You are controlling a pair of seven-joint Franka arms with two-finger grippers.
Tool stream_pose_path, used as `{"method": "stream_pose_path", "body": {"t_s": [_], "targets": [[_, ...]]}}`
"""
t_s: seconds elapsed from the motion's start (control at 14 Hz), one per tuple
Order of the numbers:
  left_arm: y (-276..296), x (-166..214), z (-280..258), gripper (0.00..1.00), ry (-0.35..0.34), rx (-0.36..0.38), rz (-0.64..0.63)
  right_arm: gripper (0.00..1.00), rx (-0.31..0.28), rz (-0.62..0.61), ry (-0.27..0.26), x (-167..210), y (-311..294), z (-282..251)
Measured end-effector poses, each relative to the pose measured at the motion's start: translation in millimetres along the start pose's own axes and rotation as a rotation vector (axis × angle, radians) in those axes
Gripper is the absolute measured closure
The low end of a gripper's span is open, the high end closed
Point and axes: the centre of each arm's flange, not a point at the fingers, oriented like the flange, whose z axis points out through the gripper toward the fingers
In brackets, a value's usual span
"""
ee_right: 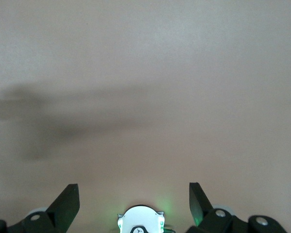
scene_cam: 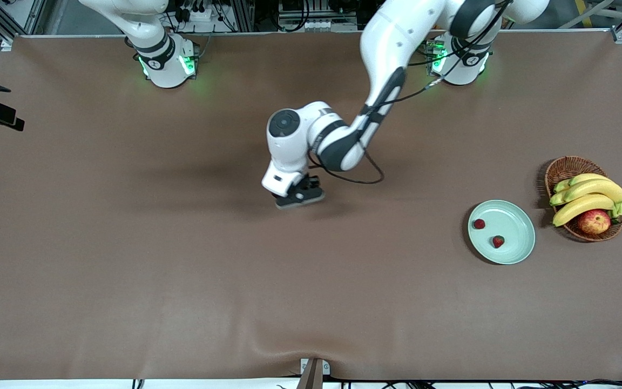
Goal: Collect all strawberries into plate
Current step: 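Carry the strawberry to the green plate and open the left gripper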
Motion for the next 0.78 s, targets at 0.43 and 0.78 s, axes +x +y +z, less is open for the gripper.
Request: {"method": "stream_pose_path", "body": {"t_s": [0.43,0.78], "targets": [[-162.2,211.4,-20.9,0.59,-0.035,0.152,-0.455,0.0,-0.001,-0.008,-0.012,3.4,-4.1,5.6],[-345.4,323.7,24.5,0.59,-0.103,0.265,-0.747,0.0,-0.001,-0.007,-0.015,4.9,-3.8,7.4]]}}
